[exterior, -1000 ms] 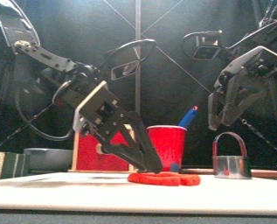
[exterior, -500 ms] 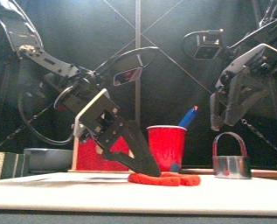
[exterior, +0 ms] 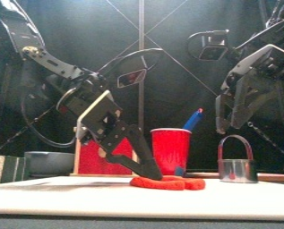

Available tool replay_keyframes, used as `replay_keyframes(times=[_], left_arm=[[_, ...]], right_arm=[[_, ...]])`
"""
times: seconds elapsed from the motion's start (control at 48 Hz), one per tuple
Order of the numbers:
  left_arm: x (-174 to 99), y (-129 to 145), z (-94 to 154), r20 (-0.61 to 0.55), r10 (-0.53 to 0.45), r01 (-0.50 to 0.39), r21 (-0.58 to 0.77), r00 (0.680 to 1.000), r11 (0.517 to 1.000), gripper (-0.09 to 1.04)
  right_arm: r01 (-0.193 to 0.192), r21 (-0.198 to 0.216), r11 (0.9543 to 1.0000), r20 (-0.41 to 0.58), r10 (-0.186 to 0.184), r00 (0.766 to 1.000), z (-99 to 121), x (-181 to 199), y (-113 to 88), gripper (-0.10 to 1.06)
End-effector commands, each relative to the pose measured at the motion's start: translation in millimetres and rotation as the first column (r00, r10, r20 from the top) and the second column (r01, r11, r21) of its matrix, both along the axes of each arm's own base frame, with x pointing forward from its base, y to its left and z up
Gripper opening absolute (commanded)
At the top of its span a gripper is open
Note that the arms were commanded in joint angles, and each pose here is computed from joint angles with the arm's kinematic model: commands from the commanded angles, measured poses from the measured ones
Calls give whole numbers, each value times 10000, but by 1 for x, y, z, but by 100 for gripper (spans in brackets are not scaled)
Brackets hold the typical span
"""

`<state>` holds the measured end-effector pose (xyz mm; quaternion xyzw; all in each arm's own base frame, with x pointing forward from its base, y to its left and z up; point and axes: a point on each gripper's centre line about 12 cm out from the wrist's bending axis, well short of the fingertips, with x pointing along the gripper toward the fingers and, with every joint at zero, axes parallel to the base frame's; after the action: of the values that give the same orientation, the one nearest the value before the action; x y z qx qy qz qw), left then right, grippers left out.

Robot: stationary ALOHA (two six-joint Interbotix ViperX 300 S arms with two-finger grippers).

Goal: Get the cutter from the drawer then cut the dough then place the extra dough in the bowl
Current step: Place the extra dough in the bowl

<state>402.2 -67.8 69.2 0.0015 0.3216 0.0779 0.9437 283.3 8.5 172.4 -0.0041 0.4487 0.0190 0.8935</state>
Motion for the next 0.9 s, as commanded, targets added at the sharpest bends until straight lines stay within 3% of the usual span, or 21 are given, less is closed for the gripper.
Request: replay_keyframes(times=[0.021, 0.271, 0.479, 0.667, 0.896], left_arm=[[-3, 4, 39, 1045, -124, 87, 357, 9944, 9993, 58], [-37, 27, 130, 3625, 14, -573, 1434, 9320, 9880, 58], [-75, 64, 181, 4851, 348, -1699, 2373, 8737, 9565, 58], [-120, 114, 199, 5514, 1864, -3796, 2597, 8131, 8879, 58], [-175, 154, 177, 5404, 3576, -5342, 2111, 7616, 8186, 58]], right_arm=[[-7, 18, 10000, 230, 6, 9997, 7, 2, 1, 85], [106, 113, 9999, 212, -108, 9997, 7, 2, -1, 86], [106, 87, 9999, 228, -108, 9997, 7, 2, -1, 86], [103, 64, 9999, 306, -105, 9995, 10, 5, -2, 86], [67, 16, 10000, 368, -68, 9993, 12, 6, -2, 86]])
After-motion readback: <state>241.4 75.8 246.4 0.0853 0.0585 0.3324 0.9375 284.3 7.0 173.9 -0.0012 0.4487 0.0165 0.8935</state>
